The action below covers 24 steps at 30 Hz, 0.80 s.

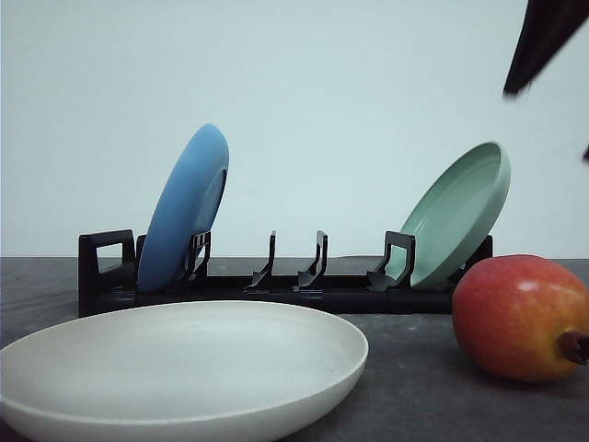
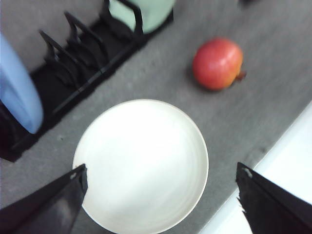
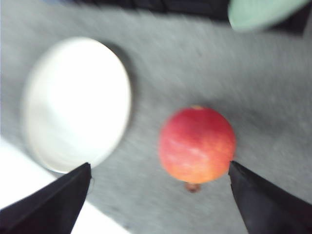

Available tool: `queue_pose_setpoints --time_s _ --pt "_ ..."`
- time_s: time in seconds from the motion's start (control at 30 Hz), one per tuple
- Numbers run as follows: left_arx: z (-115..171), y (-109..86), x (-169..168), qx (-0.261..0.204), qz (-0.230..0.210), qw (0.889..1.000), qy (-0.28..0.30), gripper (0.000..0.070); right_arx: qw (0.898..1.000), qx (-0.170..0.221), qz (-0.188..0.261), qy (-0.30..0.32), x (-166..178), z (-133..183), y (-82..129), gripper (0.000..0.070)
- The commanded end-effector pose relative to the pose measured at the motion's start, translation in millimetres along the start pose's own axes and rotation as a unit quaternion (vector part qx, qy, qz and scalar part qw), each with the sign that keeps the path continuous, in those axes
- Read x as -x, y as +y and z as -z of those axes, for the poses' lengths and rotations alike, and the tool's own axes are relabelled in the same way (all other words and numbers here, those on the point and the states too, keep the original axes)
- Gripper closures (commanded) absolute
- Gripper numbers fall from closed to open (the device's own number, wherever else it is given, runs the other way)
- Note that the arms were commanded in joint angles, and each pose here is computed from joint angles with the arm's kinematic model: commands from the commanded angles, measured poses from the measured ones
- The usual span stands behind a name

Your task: Place pomegranate in white plate

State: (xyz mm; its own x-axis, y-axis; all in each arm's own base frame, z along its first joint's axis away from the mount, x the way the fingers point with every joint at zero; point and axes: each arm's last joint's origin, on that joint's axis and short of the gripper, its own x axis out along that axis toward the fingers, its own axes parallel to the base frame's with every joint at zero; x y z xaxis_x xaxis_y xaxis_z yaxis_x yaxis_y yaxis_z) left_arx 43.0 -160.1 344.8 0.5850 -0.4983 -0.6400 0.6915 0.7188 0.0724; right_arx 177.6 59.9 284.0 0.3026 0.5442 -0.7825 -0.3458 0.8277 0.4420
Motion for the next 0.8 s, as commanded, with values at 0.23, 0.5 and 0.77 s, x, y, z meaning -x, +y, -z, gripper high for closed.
queue_pose_setpoints --time_s 0.23,0.5,0.77 --pt "20 41.2 57 0.056 0.033 0.995 -0.07 0.0106 0.995 0.002 0.046 0.092 -55 -19 -10 0.0002" --pt "45 64.3 77 0.106 0.043 0.99 -0.078 0.0107 0.987 0.01 0.061 0.147 -99 -23 -14 0.0002" --pt "75 67.1 61 0.142 0.042 0.987 -0.069 0.0109 0.978 0.015 0.08 0.192 -133 -20 -18 0.0004"
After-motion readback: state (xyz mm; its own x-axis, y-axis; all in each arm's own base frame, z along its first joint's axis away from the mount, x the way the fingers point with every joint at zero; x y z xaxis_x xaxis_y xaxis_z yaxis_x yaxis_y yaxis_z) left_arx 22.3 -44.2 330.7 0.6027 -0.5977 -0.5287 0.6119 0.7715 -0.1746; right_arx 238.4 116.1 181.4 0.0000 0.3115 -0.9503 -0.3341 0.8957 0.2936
